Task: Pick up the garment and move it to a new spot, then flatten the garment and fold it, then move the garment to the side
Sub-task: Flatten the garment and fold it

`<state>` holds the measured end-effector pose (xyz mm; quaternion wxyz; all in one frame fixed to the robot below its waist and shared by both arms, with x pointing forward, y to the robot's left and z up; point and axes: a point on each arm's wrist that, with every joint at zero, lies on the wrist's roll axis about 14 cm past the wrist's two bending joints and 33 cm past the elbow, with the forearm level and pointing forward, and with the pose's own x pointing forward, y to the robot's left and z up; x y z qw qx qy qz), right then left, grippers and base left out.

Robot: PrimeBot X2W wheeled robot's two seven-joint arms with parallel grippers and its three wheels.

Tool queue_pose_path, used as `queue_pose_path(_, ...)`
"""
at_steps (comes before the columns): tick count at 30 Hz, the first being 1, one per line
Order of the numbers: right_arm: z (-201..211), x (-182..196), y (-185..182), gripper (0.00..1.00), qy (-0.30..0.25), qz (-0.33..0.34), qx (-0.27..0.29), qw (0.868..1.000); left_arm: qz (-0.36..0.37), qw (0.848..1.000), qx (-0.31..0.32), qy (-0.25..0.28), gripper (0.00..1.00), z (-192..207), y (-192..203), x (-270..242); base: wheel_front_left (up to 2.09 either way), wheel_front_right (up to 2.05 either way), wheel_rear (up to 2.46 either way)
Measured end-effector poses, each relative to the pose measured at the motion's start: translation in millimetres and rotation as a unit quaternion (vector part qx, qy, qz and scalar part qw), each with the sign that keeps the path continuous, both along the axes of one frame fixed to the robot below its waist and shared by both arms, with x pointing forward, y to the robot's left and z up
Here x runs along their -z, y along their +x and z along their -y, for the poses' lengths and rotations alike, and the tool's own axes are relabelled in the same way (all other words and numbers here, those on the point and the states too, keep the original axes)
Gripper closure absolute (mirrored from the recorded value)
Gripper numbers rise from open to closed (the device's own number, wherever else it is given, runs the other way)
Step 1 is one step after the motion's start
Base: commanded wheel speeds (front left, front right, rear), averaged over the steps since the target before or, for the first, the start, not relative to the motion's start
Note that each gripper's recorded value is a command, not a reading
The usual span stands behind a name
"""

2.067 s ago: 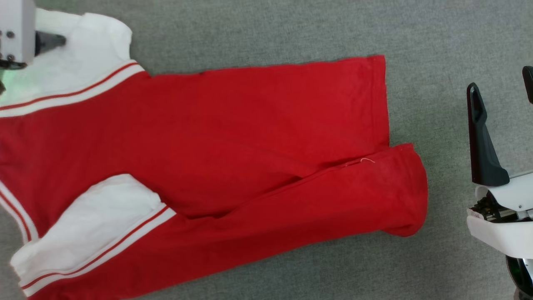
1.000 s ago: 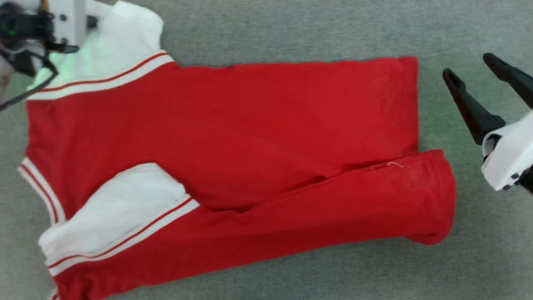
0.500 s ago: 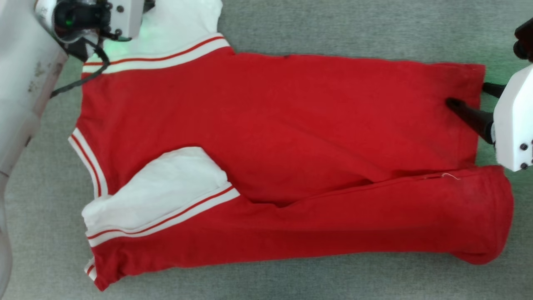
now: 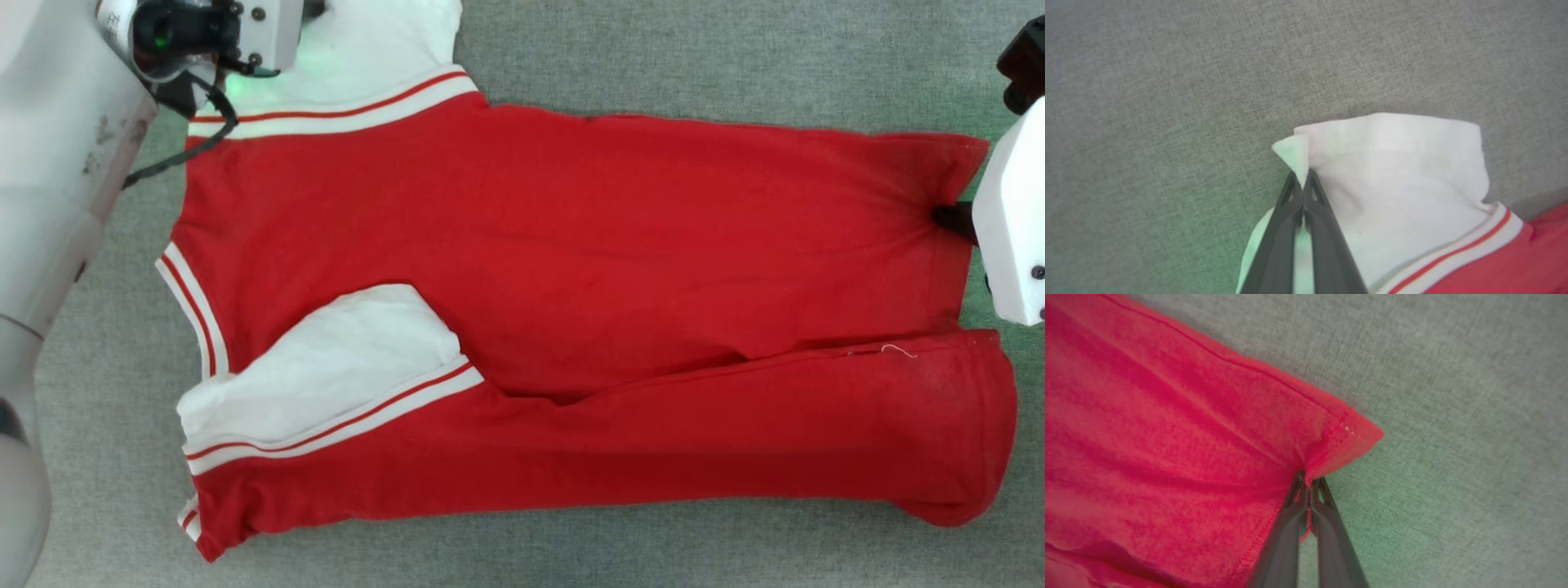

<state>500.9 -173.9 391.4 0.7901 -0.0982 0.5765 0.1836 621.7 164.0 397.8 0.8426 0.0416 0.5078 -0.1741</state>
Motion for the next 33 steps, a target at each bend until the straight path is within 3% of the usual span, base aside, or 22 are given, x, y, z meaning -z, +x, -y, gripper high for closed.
queue_pose_path(13, -3, -33, 26, 1.0, 0.04, 0.107, 0.038, 0.993, 0.052, 0.998, -0.013, -0.021, 1.0, -6, -3, -46, 0.0, 0.0, 0.0)
queue_pose_path(23, -10, -70, 1, 1.0, 0.066, 0.147, 0.016, 0.987, 0.071, 0.997, -0.007, -0.018, 1.0, -26, -43, -98, 0.0, 0.0, 0.0)
queue_pose_path(33, -6, -98, -47, 1.0, 0.073, 0.154, 0.004, 0.985, 0.054, 0.998, -0.012, -0.009, 1.0, -45, -120, -138, 0.0, 0.0, 0.0)
